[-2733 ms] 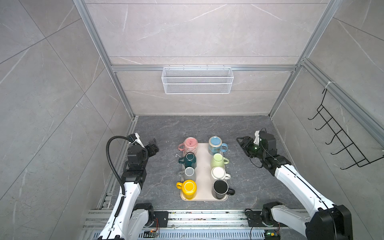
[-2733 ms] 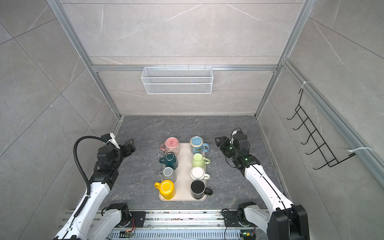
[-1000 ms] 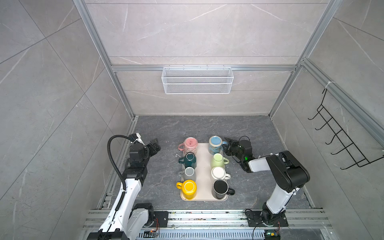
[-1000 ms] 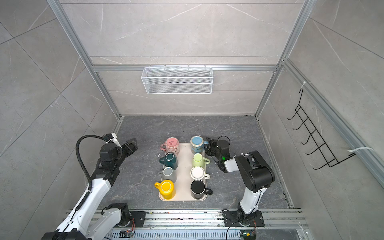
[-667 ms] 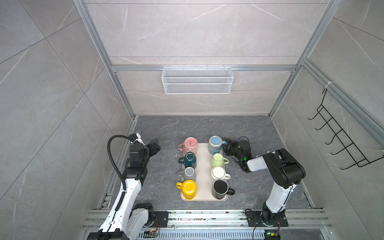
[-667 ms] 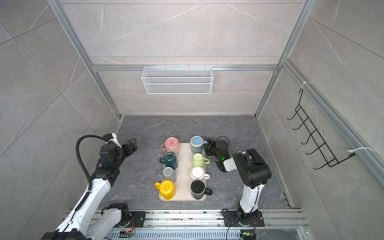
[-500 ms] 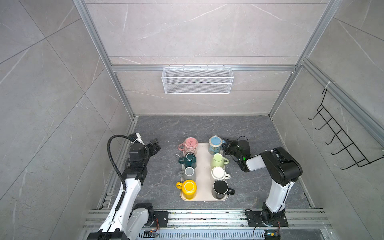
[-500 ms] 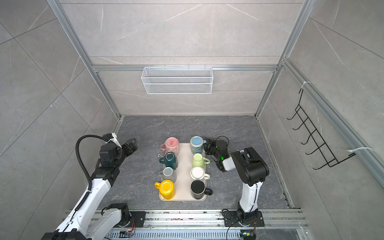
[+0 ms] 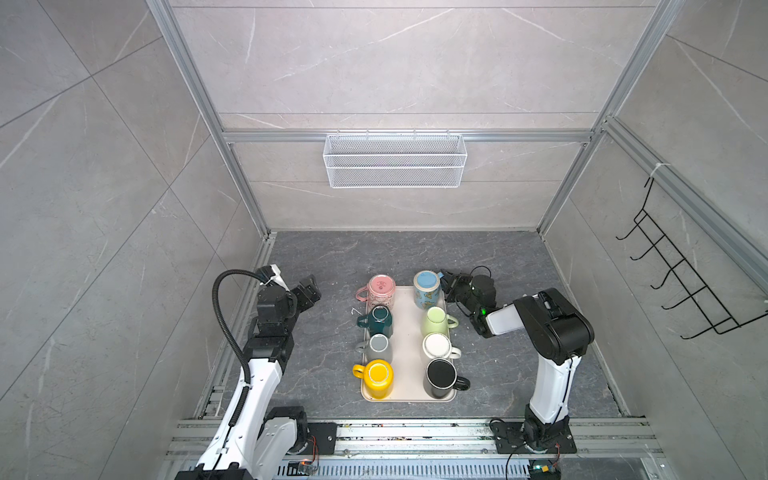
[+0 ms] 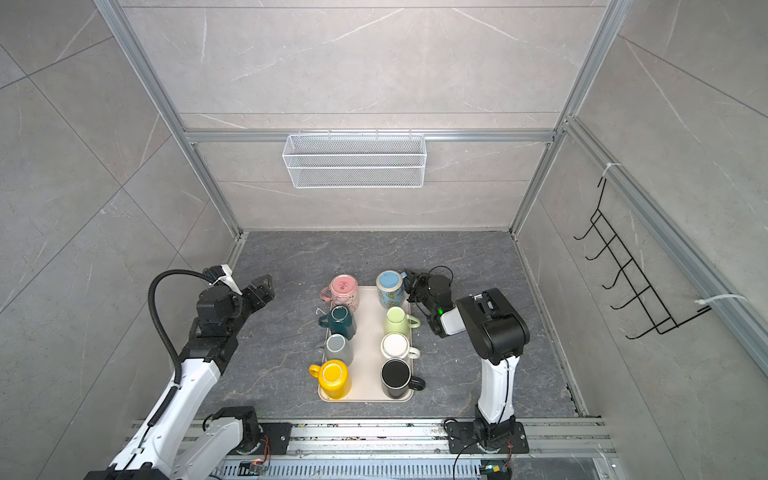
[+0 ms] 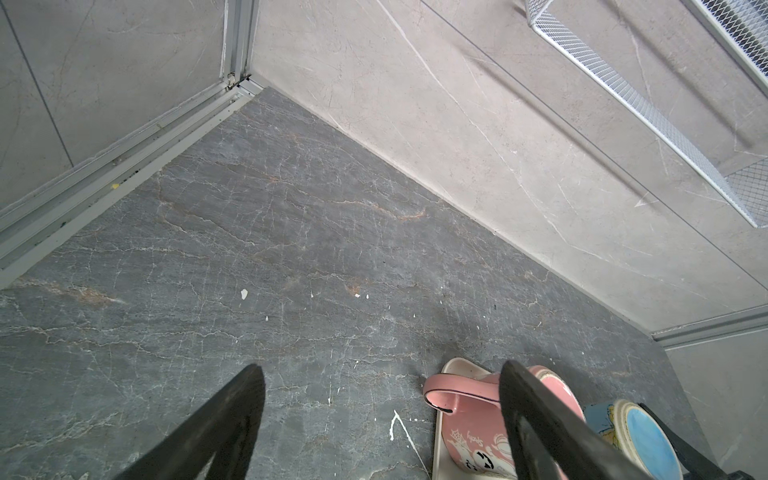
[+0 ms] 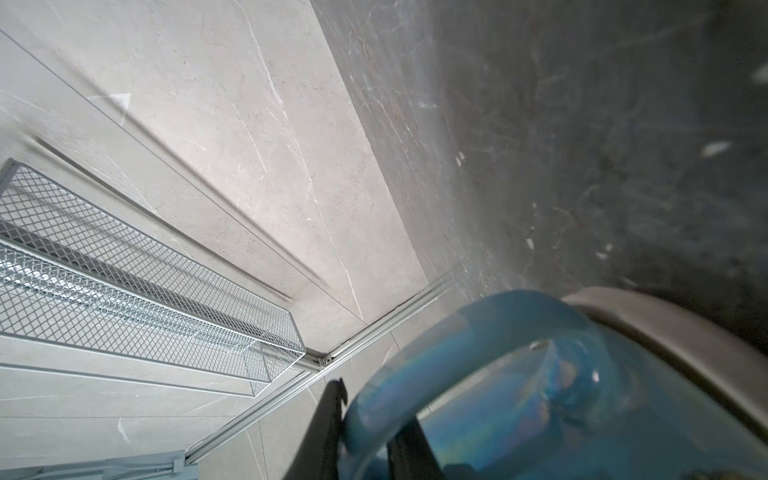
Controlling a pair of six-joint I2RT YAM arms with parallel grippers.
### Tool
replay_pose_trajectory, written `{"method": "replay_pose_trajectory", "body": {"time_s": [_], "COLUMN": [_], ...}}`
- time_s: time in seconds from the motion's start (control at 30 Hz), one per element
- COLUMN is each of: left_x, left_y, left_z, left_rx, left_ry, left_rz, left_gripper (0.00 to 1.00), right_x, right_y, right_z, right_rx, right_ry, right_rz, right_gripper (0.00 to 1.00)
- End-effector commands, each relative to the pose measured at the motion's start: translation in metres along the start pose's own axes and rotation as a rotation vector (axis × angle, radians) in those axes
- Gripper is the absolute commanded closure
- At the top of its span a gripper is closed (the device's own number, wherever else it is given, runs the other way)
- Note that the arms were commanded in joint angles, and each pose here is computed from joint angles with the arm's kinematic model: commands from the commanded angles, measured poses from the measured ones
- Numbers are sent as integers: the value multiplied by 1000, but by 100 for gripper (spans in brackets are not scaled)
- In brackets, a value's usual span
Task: Turn the mug right side up
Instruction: 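Reach the right gripper to the upside-down light-blue butterfly mug and grasp its handle, then flip the blue mug upright with the right gripper while the left arm approaches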
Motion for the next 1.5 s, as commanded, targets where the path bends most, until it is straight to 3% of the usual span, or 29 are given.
{"method": "replay_pose_trajectory", "body": {"time_s": [0.0,0.73,1.47], "left_x": [-18,-23,-26], "left_y": [20,20,20], "left_z": [-9,-16,-24], "left_rx": [-52,-55,-59], "left_ry": [-45,-74,-101], "left_rz": [24,21,20], "left_gripper": [10,10,12], "right_x": [-1,26,83], "right_y": [-2,-44,-89], "right_z": [7,2,-4], "right_rx": [7,154,264], "right_ry": [5,103,201], "right_rz": [-26,-200,-500], "right_gripper": [100,100,100]}}
Point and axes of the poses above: each gripper's point midway between its finger pads, its own z axis out along the fingers, its own x axis along the line the jaws close on, y = z × x, the point moved 2 cm from there along -z, back along the fingers, and after that the axes turned 11 degrees about -z, right-handed, at the moved point
